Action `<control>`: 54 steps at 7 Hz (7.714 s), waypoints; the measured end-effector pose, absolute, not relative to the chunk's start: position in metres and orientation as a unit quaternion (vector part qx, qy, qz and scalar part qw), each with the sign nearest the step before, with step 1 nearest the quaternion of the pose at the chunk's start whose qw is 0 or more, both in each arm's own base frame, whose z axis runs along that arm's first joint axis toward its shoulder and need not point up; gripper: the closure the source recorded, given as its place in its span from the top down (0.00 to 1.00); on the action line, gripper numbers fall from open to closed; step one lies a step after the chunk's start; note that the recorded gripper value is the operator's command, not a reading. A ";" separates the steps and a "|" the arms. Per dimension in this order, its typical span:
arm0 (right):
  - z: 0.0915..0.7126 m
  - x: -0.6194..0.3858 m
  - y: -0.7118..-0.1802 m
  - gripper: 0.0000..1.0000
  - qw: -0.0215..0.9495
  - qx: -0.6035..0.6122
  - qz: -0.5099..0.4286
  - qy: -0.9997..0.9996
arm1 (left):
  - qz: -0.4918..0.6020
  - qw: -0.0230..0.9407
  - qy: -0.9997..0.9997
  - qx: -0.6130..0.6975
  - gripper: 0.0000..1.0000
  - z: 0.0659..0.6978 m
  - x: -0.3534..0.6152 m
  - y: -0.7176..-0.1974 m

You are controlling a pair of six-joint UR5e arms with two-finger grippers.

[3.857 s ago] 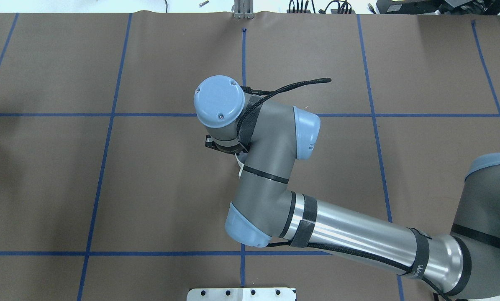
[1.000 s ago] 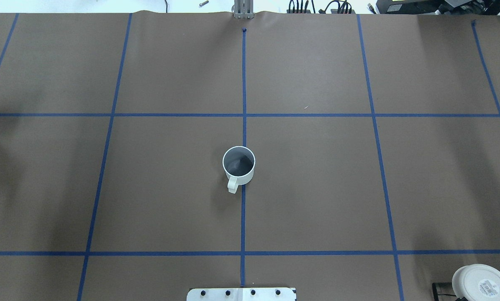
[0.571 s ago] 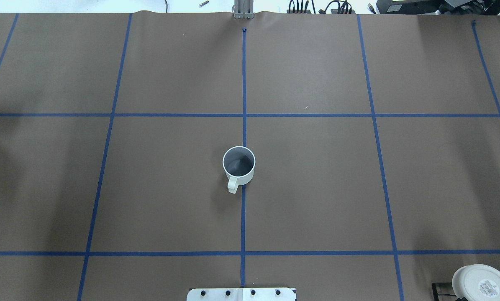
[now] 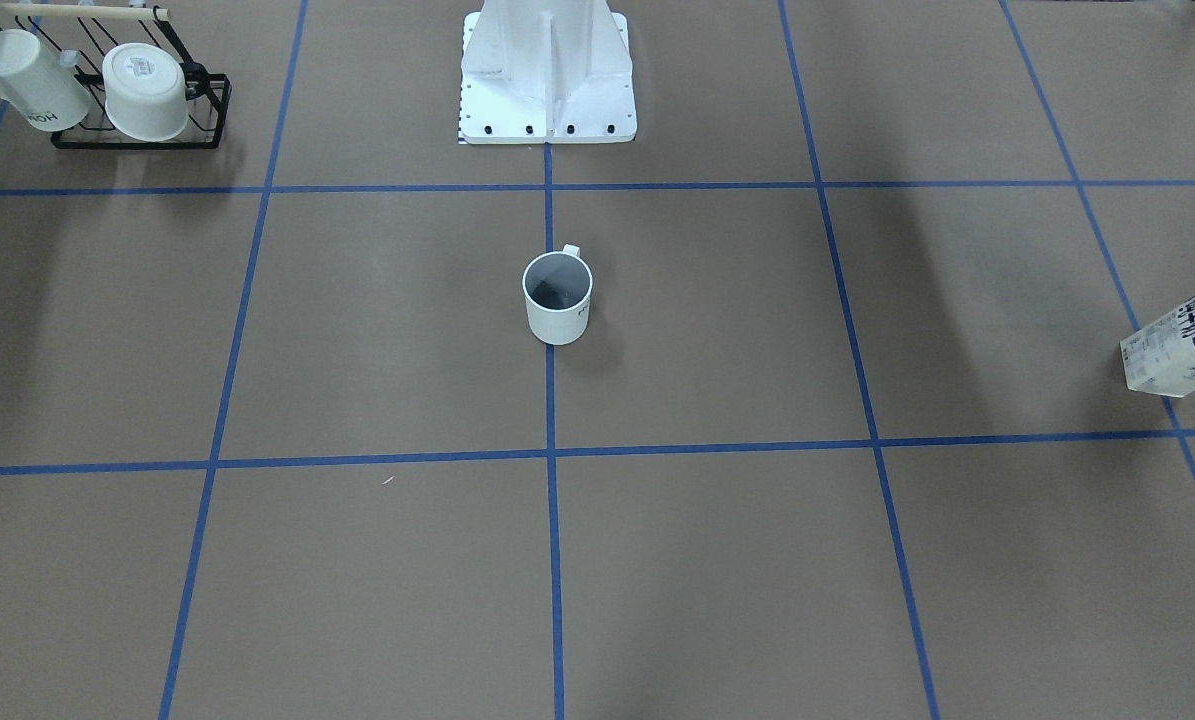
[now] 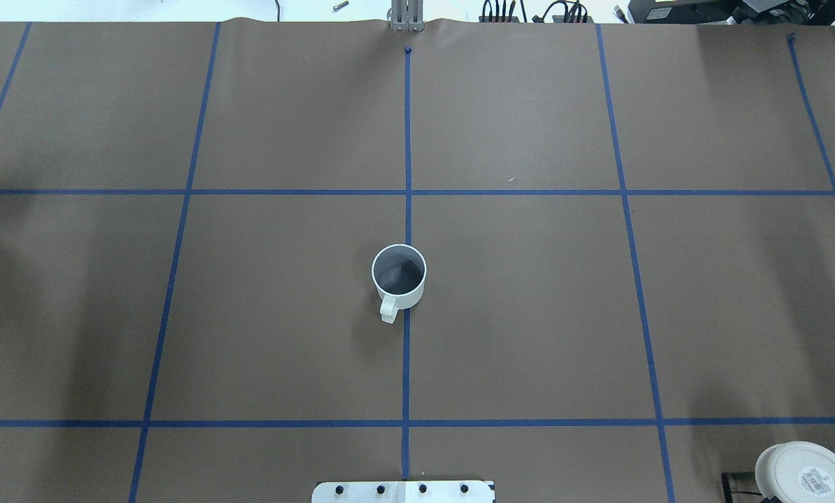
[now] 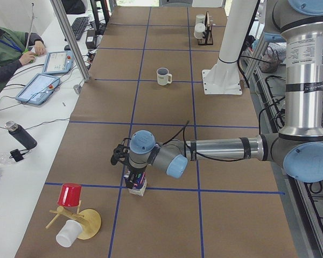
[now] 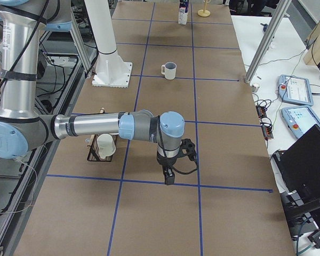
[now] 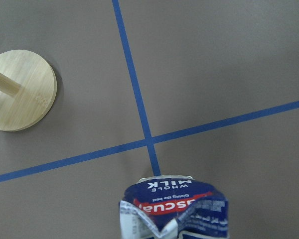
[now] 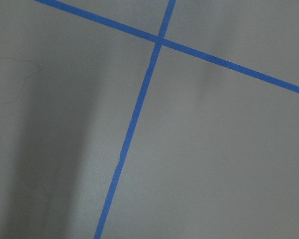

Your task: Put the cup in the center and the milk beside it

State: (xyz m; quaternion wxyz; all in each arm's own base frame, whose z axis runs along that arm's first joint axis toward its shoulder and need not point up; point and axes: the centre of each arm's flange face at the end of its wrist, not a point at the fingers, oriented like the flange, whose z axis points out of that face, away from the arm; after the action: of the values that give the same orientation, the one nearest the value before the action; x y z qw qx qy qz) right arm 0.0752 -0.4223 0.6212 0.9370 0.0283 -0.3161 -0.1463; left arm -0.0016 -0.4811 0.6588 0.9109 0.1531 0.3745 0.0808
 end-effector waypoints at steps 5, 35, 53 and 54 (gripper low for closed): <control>0.621 0.075 -0.422 1.00 0.937 0.028 -0.146 -0.316 | 0.090 0.908 0.378 0.157 0.00 0.662 0.005 -0.482; 0.660 0.075 -0.394 1.00 0.937 -0.012 -0.131 -0.323 | 0.033 0.915 0.388 0.108 0.99 0.202 0.284 -0.471; 0.675 0.088 -0.399 1.00 0.938 0.024 -0.123 -0.324 | 0.090 0.934 0.345 0.031 0.99 0.668 -0.115 -0.449; 0.675 0.088 -0.396 1.00 0.937 0.024 -0.124 -0.324 | 0.091 0.933 0.346 0.032 0.99 0.668 -0.115 -0.449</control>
State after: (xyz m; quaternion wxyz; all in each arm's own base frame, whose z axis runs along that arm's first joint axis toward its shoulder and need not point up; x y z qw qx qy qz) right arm 0.0880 -0.3964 0.6754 0.9374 0.0243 -0.3243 -0.1243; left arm -0.1148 -0.4494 0.6681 0.9334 0.0317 0.3456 0.0907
